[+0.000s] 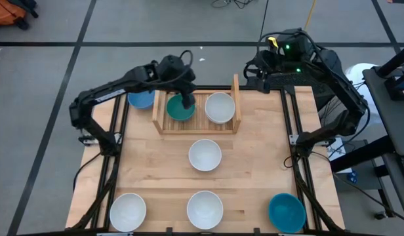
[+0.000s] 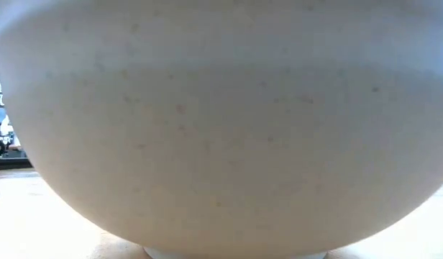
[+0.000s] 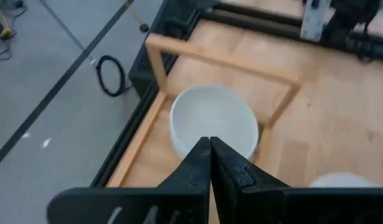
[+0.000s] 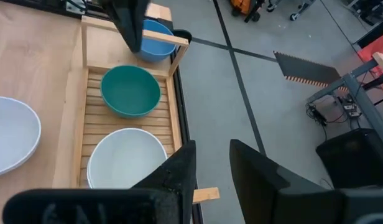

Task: Place and stack bowls onto a shelf
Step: Stack the white bowl on top of the white bowl on the shelf

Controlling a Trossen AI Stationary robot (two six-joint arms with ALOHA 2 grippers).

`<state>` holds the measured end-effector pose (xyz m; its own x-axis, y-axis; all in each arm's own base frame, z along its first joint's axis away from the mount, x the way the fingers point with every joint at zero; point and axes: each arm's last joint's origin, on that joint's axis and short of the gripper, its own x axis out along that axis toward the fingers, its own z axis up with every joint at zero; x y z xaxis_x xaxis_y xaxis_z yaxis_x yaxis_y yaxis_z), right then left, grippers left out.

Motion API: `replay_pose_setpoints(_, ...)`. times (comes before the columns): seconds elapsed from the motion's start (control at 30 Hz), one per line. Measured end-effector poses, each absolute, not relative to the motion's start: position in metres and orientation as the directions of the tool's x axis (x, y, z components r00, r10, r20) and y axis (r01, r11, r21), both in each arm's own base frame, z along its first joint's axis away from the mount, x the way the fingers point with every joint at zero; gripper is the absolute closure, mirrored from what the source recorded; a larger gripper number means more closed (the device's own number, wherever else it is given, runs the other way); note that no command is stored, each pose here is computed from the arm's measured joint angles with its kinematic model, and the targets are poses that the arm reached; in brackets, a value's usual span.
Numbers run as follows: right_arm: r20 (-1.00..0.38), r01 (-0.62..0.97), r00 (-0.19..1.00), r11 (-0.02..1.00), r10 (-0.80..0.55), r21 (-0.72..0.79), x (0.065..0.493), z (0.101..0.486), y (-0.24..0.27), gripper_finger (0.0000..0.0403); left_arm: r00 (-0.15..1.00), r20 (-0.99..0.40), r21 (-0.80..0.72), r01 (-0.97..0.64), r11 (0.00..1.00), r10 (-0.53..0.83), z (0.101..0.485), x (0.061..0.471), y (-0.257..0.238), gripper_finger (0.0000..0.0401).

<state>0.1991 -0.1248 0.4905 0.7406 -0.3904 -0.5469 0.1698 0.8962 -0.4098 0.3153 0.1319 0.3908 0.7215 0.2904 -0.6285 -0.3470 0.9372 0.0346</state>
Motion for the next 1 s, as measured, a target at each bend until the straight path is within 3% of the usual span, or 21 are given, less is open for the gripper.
replay_pose_setpoints(0.17, -0.565, 0.217, 0.683, 0.867, -0.463, -0.448, 0.195, 0.489, -0.126, 0.0309, 0.805, -0.568, -0.057, -0.247, 0.967, 0.172, 0.371, 0.348, 0.145, 0.0398)
replay_pose_setpoints(0.33, -0.584, 0.226, 0.652, 0.859, -0.483, -0.459, 0.195, 0.485, -0.127, 0.0309, 0.793, -0.594, -0.072, -0.22, 0.973, 0.136, 0.344, 0.372, 0.152, 0.0399)
replay_pose_setpoints(0.67, -0.633, 0.196, 0.621, 0.874, -0.462, -0.446, 0.203, 0.466, -0.132, 0.0309, 0.736, -0.665, -0.08, -0.241, 0.967, 0.128, 0.288, 0.402, 0.172, 0.04)
replay_pose_setpoints(1.0, -0.665, 0.163, 0.598, 0.88, -0.448, -0.447, 0.206, 0.455, -0.134, 0.0309, 0.654, -0.719, 0.003, -0.336, 0.942, 0.236, 0.268, 0.401, 0.189, 0.04)
